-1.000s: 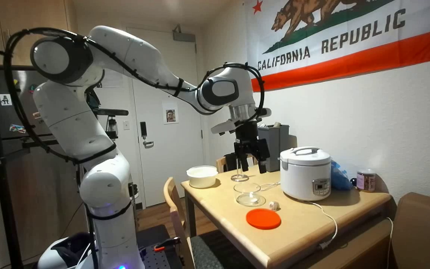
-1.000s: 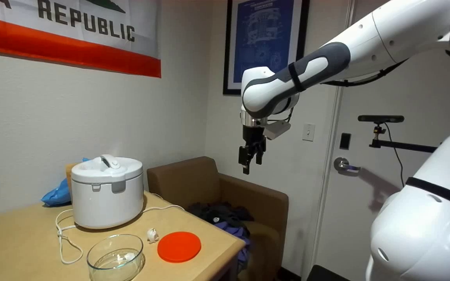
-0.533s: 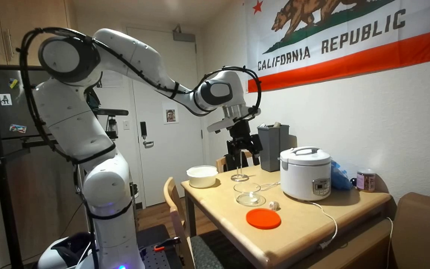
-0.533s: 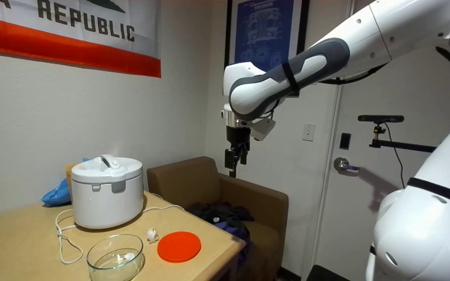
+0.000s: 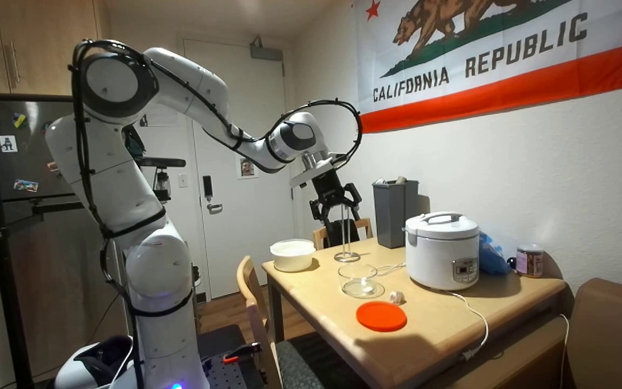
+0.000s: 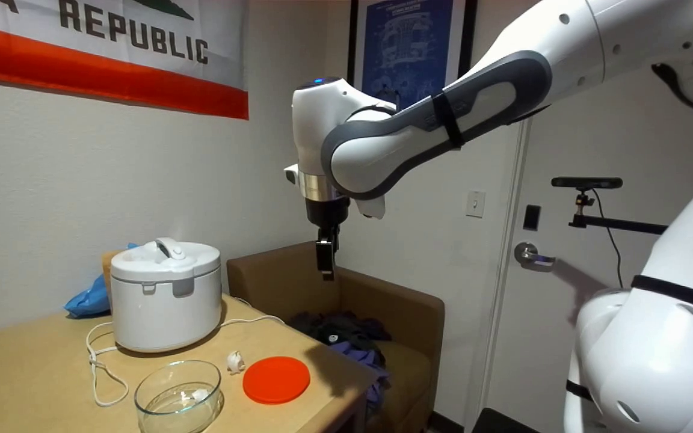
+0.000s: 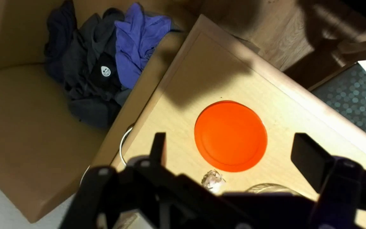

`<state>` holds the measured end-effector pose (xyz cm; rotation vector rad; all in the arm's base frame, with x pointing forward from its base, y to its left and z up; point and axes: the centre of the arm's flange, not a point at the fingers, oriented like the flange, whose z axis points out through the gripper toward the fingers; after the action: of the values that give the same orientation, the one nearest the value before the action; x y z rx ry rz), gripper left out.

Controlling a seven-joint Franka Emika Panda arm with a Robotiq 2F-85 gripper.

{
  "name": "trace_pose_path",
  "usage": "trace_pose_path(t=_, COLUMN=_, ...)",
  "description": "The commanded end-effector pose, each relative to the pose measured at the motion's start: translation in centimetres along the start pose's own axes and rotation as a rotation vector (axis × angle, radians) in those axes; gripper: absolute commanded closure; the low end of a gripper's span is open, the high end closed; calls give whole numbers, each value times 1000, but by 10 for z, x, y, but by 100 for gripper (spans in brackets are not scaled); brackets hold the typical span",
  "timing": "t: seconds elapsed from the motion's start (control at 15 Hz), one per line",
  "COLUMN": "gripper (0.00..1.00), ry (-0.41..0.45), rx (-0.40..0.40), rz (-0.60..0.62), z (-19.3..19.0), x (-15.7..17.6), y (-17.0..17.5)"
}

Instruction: Put the glass bowl on the orange lid

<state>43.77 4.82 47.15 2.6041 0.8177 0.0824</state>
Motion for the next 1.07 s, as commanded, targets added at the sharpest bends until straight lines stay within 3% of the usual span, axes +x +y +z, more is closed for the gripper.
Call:
trace_pose_path(t=0.0, gripper=0, ry=4, rx=-11, rz=-28, z=-3, x=3, y=-4)
trace_pose_path(t=0.27, gripper=0, ry=4, rx=-22, rz=-47, z=-5, x=4, y=-6)
trace_pose_path(t=0.4, gripper=0, ry=50, rx=93, rz=-4, z=7, x=11, y=-5)
trace_pose_path(t=0.6, gripper=0, ry=28, rx=242, rz=58, z=14, x=48, y=-24)
trace_pose_path(t=1.0, gripper=0, ry=-21, rx=346, rz=161, z=26, x=113, y=-46)
